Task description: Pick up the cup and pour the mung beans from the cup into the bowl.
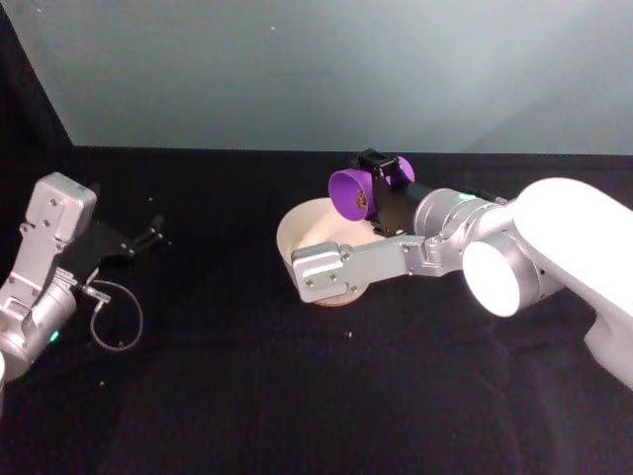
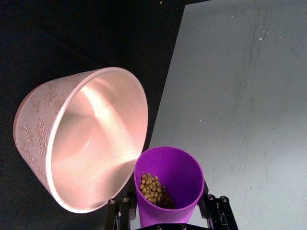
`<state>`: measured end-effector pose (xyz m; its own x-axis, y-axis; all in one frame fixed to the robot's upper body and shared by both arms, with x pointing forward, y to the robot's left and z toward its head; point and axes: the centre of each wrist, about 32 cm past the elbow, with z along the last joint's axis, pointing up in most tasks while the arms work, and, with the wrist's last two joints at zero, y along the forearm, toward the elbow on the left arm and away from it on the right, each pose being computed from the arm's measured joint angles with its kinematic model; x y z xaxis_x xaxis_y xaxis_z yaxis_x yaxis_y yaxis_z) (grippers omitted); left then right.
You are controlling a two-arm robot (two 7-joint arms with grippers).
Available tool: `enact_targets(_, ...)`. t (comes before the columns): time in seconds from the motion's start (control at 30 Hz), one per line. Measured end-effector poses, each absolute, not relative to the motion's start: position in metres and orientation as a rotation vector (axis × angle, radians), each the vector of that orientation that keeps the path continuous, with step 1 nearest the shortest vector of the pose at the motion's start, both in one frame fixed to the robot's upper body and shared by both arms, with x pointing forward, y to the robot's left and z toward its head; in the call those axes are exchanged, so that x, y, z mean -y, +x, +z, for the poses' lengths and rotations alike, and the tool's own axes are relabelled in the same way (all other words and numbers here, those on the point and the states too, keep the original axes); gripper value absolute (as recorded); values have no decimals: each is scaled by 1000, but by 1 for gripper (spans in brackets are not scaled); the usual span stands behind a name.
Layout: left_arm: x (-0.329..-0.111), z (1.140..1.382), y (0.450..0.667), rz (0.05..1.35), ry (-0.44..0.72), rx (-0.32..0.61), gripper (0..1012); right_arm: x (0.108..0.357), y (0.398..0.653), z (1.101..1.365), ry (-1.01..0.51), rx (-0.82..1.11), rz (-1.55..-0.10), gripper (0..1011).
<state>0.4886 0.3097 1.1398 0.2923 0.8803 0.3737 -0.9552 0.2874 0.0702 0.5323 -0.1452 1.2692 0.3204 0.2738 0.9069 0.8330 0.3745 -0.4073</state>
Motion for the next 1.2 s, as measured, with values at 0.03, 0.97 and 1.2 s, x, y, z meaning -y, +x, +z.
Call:
enact_targets(0.03, -310, 1140, 489, 1248, 304, 285, 1000, 144, 532, 1269, -1180, 1244, -505, 731)
enact_targets(0.97, -310, 1140, 489, 1248, 304, 285, 1000, 128, 527, 1261, -1282, 1377, -435, 731)
enact_targets(1.2, -310, 1140, 489, 1248, 304, 285, 1000, 126, 526, 1260, -1295, 1392, -427, 731)
